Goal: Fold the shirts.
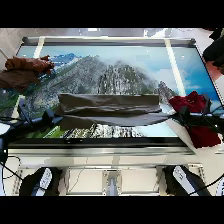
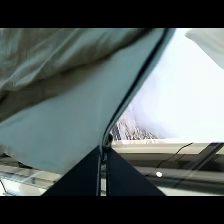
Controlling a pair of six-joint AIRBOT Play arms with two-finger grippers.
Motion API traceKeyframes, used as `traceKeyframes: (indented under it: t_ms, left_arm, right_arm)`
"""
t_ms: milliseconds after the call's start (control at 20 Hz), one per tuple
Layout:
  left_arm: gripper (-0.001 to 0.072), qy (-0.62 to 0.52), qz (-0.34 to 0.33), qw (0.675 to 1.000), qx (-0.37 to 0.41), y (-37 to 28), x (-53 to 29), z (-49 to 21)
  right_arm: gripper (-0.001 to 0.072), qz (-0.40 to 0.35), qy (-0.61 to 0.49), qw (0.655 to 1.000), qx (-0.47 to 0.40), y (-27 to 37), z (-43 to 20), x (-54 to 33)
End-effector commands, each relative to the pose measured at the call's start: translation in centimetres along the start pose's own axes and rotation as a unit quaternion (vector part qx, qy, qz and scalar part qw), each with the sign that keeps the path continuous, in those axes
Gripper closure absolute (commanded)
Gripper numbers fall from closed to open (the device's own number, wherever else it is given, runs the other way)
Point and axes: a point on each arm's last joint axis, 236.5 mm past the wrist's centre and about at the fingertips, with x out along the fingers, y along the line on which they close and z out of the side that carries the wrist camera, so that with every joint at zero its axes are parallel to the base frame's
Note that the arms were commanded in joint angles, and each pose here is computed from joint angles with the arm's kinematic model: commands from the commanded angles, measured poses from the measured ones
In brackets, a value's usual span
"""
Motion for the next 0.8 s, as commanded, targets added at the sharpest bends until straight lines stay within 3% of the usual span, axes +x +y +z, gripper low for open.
traceKeyframes:
  t_ms: [0,300,550,750]
  left_arm:
    - [0.0697,-0.057,-0.002,0.997,0.046,-1.8,1.0,5.4]
    - [0.0696,-0.031,0.048,0.994,0.092,-0.2,5.8,13.5]
    - [0.0696,0.012,0.082,0.988,0.131,2.1,11.1,14.6]
    - [0.0696,-0.020,0.125,0.982,0.142,5.1,12.6,16.7]
  right_arm:
    - [0.0703,-0.016,-0.031,0.999,-0.033,1.9,3.6,2.2]
    - [0.0703,-0.034,-0.050,0.997,-0.037,2.9,11.8,6.2]
    - [0.0703,-0.040,-0.031,0.998,-0.034,3.0,15.0,13.4]
    - [0.0703,-0.089,-0.035,0.995,0.013,-0.9,16.4,15.6]
